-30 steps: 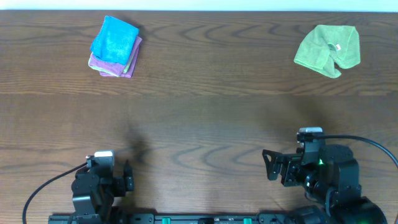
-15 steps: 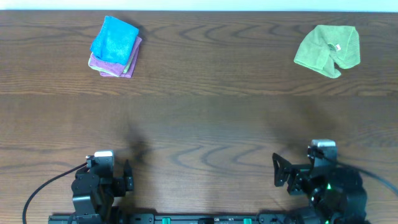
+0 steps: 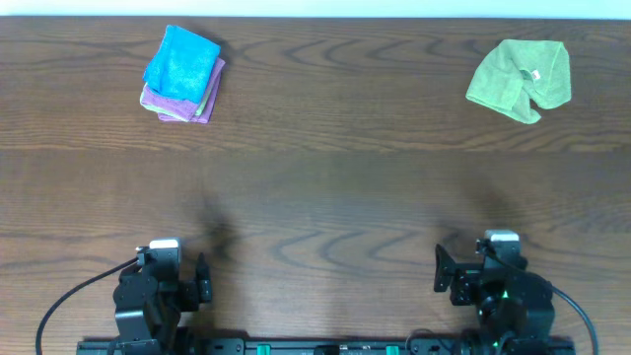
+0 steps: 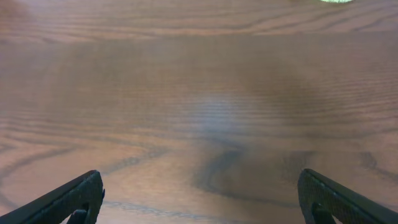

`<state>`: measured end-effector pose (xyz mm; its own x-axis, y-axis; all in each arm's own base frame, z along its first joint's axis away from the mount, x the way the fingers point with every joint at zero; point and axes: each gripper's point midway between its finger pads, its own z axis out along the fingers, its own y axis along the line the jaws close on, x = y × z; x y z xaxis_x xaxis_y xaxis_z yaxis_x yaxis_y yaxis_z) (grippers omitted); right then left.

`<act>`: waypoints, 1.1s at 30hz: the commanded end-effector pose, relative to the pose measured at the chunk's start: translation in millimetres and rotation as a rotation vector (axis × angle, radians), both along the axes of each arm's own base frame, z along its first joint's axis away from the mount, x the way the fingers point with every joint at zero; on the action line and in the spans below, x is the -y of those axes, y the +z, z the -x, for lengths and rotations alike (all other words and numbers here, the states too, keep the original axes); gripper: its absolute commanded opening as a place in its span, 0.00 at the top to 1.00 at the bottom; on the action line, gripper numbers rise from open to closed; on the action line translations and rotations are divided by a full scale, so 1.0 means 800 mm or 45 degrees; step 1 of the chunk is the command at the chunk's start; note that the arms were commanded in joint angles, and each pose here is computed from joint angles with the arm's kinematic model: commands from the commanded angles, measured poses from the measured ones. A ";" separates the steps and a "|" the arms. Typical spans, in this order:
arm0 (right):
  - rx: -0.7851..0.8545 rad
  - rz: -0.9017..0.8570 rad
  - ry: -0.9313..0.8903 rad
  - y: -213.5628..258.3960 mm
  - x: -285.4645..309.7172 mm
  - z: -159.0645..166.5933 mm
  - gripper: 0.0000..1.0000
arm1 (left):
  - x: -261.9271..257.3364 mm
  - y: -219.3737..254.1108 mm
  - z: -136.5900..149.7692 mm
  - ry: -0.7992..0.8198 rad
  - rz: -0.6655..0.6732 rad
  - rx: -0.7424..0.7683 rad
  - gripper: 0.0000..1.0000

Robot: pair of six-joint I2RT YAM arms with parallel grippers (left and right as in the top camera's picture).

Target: Fold the cloth

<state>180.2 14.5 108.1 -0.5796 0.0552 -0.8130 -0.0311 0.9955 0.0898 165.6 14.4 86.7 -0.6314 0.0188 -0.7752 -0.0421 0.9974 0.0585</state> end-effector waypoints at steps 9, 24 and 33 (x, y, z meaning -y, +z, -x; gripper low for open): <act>-0.016 0.059 0.041 -0.033 0.001 0.000 0.01 | -0.002 -0.026 0.007 0.004 -0.017 -0.078 0.05; -0.055 0.059 0.042 -0.050 0.001 0.001 0.01 | -0.002 -0.026 0.007 0.005 -0.017 -0.078 0.05; -0.055 0.059 0.042 -0.050 0.001 0.001 0.01 | -0.002 -0.026 0.007 0.005 -0.017 -0.078 0.05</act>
